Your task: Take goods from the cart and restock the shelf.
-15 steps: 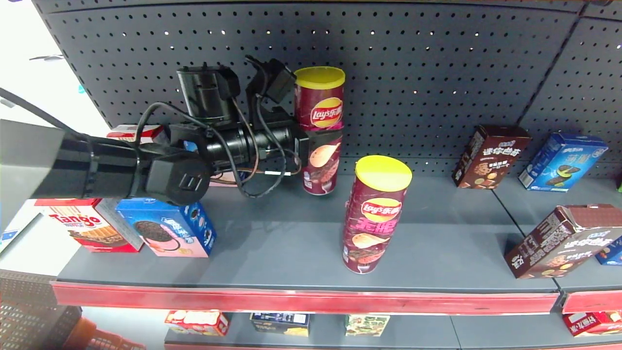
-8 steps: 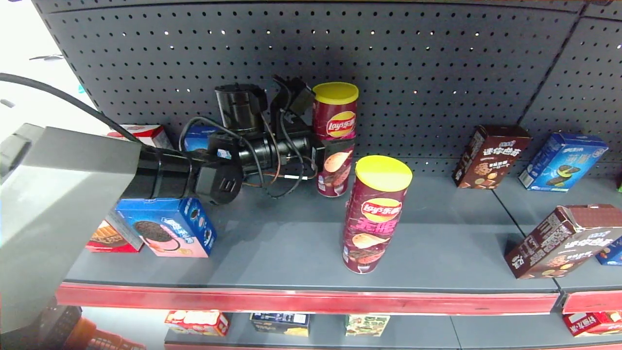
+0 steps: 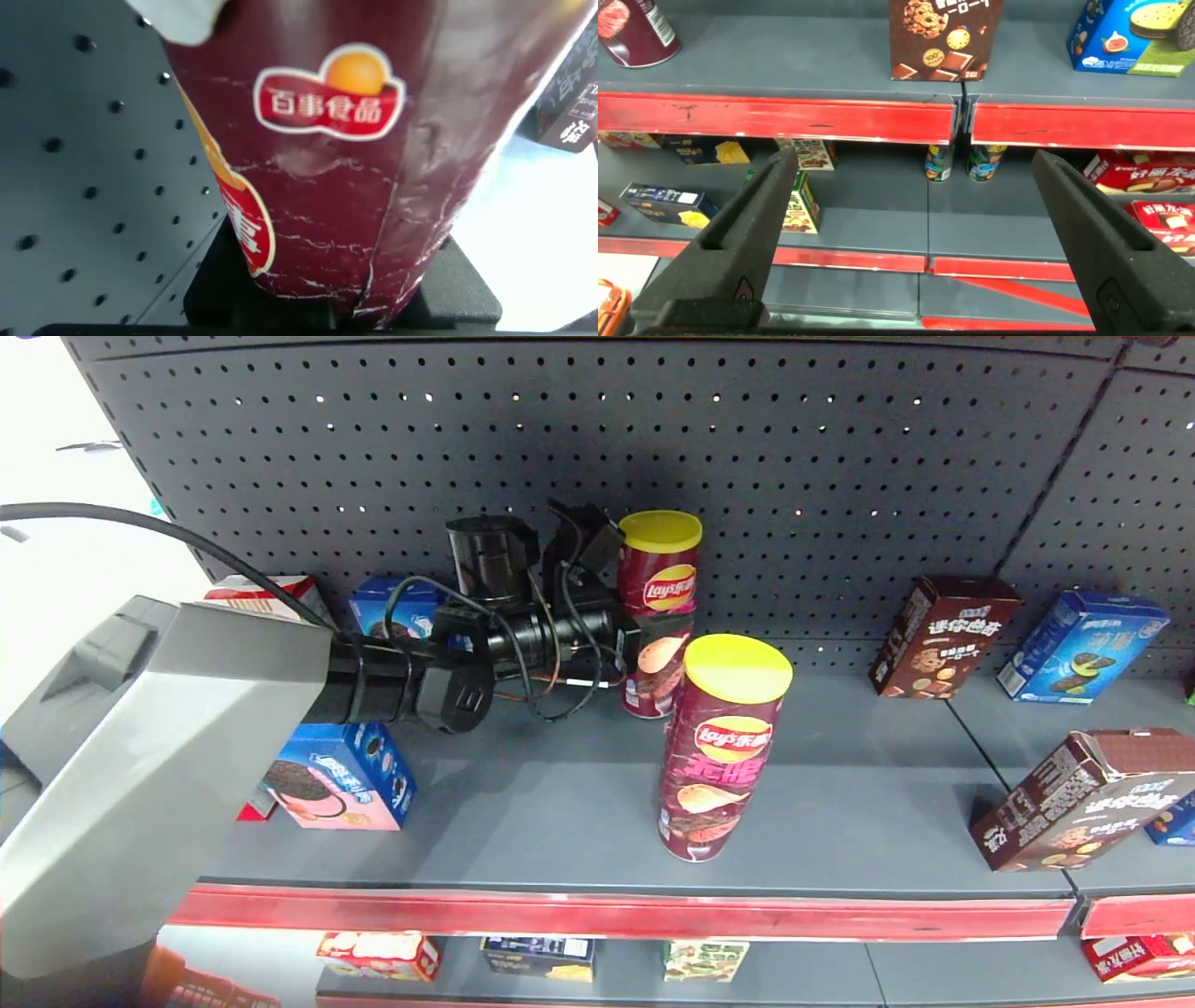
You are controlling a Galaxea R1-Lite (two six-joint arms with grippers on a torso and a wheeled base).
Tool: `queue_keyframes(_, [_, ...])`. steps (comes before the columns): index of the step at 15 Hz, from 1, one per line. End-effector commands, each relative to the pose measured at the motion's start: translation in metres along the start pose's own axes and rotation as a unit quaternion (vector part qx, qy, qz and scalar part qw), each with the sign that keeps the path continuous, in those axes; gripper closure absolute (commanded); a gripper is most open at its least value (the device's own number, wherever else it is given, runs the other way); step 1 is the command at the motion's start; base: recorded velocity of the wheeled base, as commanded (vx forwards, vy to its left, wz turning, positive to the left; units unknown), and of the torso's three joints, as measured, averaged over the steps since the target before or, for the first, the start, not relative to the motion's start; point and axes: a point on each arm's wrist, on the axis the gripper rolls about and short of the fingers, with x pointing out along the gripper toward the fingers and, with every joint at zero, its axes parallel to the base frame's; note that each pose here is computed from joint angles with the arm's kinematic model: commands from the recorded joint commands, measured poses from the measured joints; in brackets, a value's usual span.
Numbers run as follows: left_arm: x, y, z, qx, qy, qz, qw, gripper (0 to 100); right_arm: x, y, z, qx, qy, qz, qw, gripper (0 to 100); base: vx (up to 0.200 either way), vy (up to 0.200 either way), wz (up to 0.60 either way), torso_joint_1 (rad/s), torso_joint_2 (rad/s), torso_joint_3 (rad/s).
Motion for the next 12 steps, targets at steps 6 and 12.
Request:
queue_keyframes(6, [0.008, -0.002, -0.015, -0.006, 0.006, -0.006, 0.9999, 100, 0.0, 0.0, 0.0, 0.0, 0.0, 0.0, 1.0, 0, 0.0, 0.0, 0.0, 0.0, 0.0, 0.0])
queue_keyframes(12, [0.01, -0.002, -0.024, -0.01, 0.014, -0.007, 0.9998, 100, 0.0, 0.0, 0.0, 0.0, 0.0, 0.001, 1.0, 0, 0.0, 0.0, 0.0, 0.0, 0.0, 0.0])
